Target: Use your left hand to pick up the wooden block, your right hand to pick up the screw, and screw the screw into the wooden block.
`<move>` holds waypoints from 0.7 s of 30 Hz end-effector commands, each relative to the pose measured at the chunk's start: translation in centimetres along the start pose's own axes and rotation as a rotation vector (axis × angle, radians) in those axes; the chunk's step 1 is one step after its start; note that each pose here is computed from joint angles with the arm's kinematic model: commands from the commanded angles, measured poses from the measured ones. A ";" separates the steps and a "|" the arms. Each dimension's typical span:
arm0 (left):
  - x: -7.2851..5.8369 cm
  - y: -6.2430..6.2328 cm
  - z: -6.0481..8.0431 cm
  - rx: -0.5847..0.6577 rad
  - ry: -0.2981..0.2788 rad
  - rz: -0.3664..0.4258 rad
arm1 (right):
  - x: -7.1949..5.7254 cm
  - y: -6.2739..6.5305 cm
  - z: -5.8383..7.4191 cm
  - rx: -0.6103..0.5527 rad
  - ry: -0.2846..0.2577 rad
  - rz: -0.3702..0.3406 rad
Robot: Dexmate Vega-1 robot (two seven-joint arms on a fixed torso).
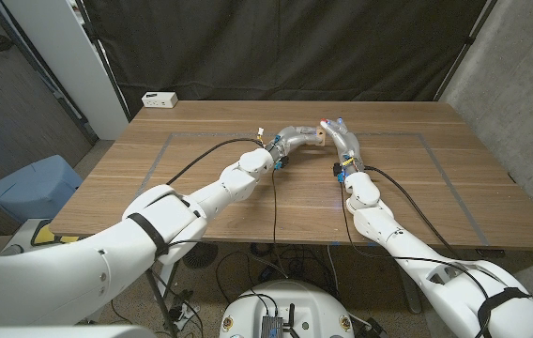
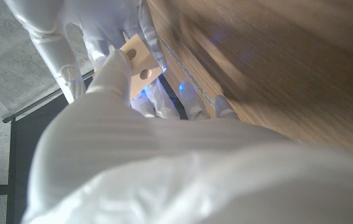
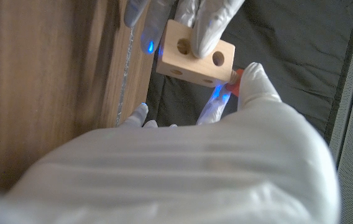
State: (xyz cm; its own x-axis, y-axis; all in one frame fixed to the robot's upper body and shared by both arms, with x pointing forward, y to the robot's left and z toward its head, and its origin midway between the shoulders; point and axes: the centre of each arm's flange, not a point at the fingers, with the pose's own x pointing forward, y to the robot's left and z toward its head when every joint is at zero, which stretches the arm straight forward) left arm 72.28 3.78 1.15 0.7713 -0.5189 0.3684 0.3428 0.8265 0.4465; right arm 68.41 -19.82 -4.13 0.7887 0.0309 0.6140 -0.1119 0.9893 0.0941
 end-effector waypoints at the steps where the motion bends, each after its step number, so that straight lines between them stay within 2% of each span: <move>1: 0.3 0.0 -0.1 -0.004 0.009 -0.002 | 0.3 -0.1 0.1 -0.009 0.004 0.004; 21: 0.5 0.2 -0.2 -0.005 0.035 -0.002 | 0.6 -0.1 0.0 -0.011 0.010 0.012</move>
State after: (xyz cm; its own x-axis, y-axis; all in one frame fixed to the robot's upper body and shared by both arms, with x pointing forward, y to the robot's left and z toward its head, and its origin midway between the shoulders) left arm 72.75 3.71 1.26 0.7829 -0.5150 0.3491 0.3460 0.8268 0.4435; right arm 68.76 -19.91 -3.82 0.7922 0.0388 0.6090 -0.1106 0.9906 0.0807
